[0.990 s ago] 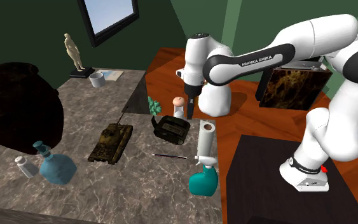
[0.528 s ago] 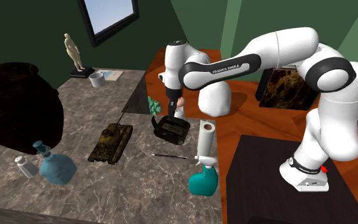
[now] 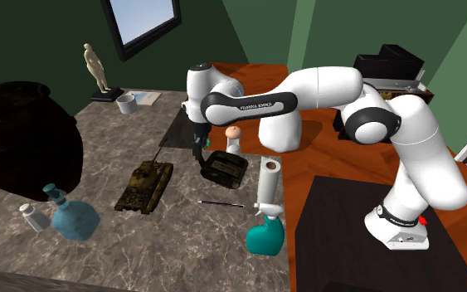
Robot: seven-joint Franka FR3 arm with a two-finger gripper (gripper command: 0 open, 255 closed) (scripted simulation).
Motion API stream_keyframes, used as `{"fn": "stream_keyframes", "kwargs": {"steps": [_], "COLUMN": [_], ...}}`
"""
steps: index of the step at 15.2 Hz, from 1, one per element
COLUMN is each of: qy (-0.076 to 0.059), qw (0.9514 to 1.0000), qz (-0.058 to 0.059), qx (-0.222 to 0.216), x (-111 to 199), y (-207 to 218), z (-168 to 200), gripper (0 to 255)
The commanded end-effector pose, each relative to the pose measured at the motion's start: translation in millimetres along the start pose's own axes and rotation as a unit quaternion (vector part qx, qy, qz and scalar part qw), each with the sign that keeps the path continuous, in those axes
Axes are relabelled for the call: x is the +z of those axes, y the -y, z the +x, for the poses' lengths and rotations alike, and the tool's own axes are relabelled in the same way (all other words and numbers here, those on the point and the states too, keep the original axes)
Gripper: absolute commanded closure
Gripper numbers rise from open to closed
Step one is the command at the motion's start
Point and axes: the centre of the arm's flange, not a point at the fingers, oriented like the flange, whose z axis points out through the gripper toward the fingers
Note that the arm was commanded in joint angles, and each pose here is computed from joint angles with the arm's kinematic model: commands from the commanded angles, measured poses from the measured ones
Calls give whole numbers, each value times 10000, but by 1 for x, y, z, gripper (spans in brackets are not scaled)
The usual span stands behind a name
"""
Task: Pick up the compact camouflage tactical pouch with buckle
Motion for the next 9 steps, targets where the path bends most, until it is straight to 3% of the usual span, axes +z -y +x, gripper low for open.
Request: {"fn": "stream_keyframes", "kwargs": {"steps": [1,9], "qy": [-18,-18], "qw": [10000,10000], "qz": [-8,-8], "qx": [-4,-4], "x": [10,44], "y": [-3,-3], "z": [10,7], "gripper": [0,0]}}
